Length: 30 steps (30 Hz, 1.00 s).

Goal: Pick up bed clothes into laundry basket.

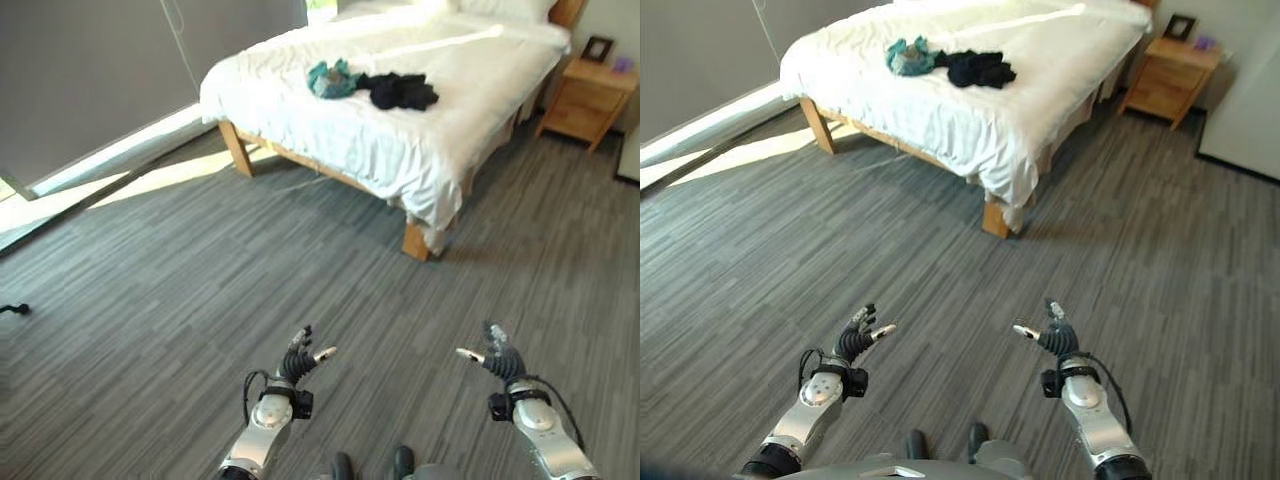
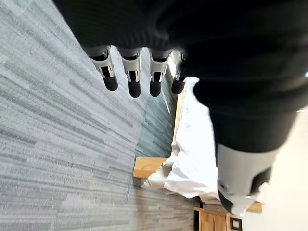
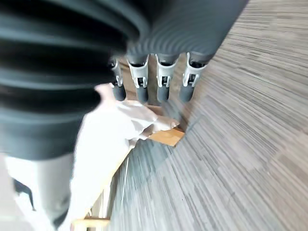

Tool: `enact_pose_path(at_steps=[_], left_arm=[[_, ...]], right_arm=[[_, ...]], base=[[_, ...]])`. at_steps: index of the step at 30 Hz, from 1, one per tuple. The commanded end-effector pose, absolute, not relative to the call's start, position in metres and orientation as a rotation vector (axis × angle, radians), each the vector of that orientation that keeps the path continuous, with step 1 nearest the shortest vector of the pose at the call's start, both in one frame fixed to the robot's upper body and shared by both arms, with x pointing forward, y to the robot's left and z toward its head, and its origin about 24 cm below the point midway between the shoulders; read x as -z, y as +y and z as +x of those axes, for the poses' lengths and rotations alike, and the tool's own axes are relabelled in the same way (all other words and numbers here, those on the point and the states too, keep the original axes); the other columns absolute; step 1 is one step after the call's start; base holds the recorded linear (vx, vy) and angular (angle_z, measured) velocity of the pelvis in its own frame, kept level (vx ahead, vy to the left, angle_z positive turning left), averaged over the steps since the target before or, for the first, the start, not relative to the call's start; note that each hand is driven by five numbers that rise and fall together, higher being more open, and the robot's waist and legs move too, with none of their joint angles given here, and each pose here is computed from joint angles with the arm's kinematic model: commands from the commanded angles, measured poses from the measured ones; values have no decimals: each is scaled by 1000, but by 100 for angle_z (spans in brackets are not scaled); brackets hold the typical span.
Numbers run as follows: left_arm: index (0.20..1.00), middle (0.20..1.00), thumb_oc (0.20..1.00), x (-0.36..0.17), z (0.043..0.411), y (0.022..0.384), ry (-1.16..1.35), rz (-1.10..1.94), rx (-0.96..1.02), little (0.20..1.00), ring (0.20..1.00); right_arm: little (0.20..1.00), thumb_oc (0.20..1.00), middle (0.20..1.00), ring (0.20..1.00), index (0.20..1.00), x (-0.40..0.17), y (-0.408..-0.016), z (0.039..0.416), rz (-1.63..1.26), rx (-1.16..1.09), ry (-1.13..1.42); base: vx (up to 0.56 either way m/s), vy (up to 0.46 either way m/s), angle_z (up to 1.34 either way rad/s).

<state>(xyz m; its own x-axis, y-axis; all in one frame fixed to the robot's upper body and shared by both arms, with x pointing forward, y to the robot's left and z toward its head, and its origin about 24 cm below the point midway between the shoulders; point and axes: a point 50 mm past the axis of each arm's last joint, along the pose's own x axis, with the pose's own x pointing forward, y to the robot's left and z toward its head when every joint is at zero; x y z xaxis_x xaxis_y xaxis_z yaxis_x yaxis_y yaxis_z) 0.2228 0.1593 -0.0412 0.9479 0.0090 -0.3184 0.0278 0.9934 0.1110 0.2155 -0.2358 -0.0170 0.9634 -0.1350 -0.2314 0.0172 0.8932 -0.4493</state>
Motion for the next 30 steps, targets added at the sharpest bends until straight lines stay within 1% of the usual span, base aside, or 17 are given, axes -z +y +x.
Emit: enact_pose_path(at_steps=[1, 4, 8, 12, 16, 19, 21, 22, 24, 27, 30], left_arm=[[1000, 1000, 1000, -26, 257, 172, -35, 105, -32, 1000, 1000], [1000, 1000, 1000, -39, 263, 170, -99, 91, -22, 1000, 1000], [1000, 1000, 1000, -40, 262, 166, -99, 69, -4, 1000, 1000], [1000, 1000, 1000, -39, 266, 157, -92, 27, 12, 1000, 1000], [1000, 1000, 1000, -28, 251, 159, -47, -14, 9, 1000, 1000], [1000, 1000, 1000, -28, 250, 159, -45, -15, 8, 1000, 1000], [1000, 1000, 1000, -24, 246, 161, -37, -20, 28, 1000, 1000], [1000, 1000, 1000, -25, 247, 161, -35, 5, 45, 1000, 1000], [1000, 1000, 1000, -27, 250, 161, -48, 74, 78, 1000, 1000], [1000, 1000, 1000, -35, 254, 158, -83, 115, 95, 1000, 1000], [1000, 1000, 1000, -50, 260, 150, -163, 143, 135, 1000, 1000]], right_arm=[[1000, 1000, 1000, 1000, 1000, -44, -227, 248, -538, 71, -74], [1000, 1000, 1000, 1000, 1000, -60, -220, 252, -548, 52, -155], [1000, 1000, 1000, 1000, 1000, -77, -211, 253, -527, 31, -246], [1000, 1000, 1000, 1000, 1000, -84, -211, 253, -476, 44, -268], [1000, 1000, 1000, 1000, 1000, -80, -203, 250, -415, 26, -256], [1000, 1000, 1000, 1000, 1000, -79, -203, 249, -415, 25, -254], [1000, 1000, 1000, 1000, 1000, -80, -187, 255, -435, -35, -276], [1000, 1000, 1000, 1000, 1000, -77, -185, 255, -448, -40, -272], [1000, 1000, 1000, 1000, 1000, -71, -178, 254, -462, -62, -256], [1000, 1000, 1000, 1000, 1000, -76, -176, 254, -471, -59, -278], [1000, 1000, 1000, 1000, 1000, -84, -186, 251, -489, -6, -312]], base=[[-14, -80, 23], [22, -93, 17], [12, -134, 0], [126, -165, -3], [372, 13, -31], [162, 27, -29], [1077, 283, -19], [1037, 341, -102], [542, 187, -192], [476, 175, -54], [631, 152, 12]])
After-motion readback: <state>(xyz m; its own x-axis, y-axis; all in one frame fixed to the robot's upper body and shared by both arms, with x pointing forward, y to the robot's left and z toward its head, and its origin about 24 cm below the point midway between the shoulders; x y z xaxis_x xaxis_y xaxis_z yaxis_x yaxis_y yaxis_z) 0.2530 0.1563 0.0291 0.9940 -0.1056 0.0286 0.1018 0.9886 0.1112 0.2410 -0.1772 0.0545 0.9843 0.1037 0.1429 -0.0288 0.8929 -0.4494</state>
